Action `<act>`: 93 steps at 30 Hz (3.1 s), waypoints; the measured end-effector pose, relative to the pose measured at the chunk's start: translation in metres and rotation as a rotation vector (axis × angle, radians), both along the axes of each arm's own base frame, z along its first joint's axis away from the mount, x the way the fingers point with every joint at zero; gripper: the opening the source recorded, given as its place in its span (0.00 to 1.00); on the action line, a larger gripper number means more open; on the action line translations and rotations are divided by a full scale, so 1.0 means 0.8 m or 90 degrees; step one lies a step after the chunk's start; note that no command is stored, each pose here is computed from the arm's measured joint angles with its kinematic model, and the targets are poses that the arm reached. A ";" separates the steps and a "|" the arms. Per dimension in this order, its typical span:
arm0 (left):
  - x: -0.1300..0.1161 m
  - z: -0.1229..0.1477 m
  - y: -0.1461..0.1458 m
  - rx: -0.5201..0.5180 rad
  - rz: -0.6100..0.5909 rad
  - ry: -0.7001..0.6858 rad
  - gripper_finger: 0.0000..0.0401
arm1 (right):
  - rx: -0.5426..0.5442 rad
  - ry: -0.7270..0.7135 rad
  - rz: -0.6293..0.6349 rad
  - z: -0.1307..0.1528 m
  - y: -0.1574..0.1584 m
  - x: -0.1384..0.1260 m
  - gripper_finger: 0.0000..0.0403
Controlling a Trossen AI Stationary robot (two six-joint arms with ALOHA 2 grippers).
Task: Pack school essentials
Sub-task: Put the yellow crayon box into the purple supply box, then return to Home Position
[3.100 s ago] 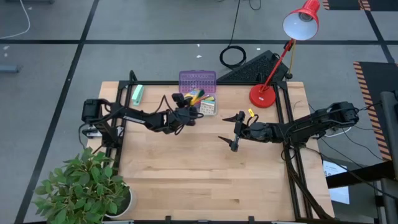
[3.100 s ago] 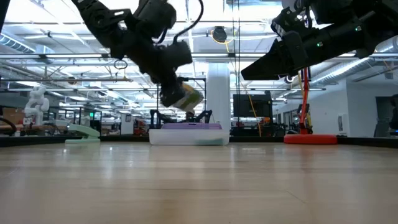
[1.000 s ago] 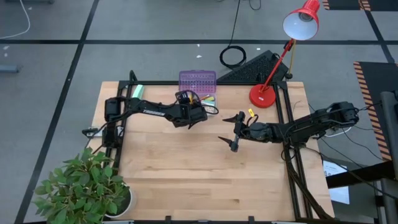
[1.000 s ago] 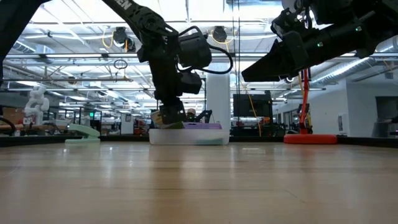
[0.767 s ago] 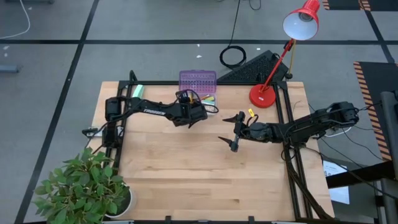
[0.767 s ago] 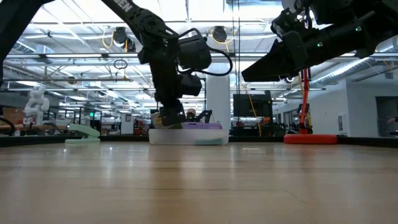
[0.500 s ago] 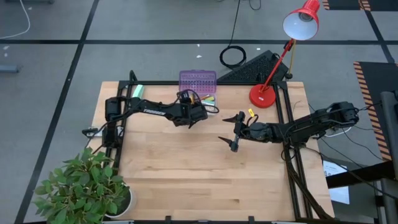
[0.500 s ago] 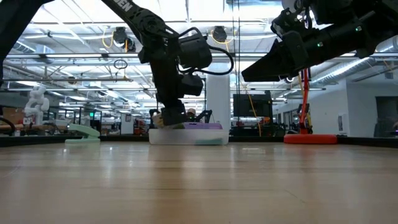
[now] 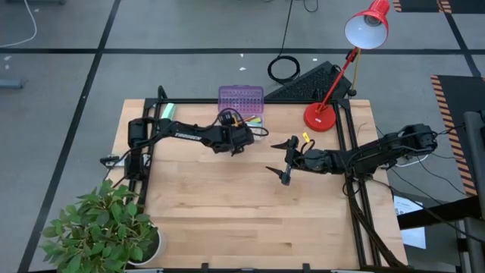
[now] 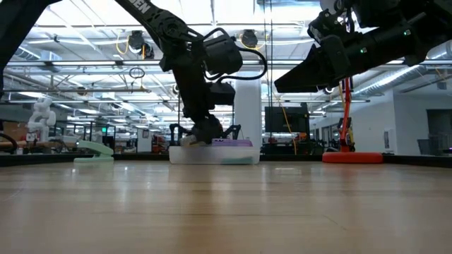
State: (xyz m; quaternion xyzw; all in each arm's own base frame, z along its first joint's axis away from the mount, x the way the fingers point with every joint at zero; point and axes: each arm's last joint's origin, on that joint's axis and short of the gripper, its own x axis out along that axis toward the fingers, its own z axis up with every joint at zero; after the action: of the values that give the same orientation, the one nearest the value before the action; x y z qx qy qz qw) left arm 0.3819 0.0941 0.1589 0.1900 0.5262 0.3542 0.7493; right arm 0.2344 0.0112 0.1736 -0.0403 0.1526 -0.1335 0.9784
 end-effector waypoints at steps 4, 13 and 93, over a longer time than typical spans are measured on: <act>0.003 0.000 -0.001 -0.033 -0.020 -0.016 0.67 | 0.001 0.000 0.000 0.000 0.000 0.000 0.98; 0.003 0.001 -0.002 -0.086 -0.059 -0.020 0.66 | 0.001 0.000 0.000 0.000 0.000 0.000 0.98; -0.300 0.073 -0.115 -0.158 -0.401 -0.770 0.02 | -0.096 -0.137 0.205 0.022 0.000 -0.091 0.09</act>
State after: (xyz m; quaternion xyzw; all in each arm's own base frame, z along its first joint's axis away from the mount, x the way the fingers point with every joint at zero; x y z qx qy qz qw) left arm 0.1419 0.0020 0.2174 0.0160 -0.0278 0.1009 0.9944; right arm 0.1617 0.0114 0.1912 -0.1231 0.0285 0.0097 0.9919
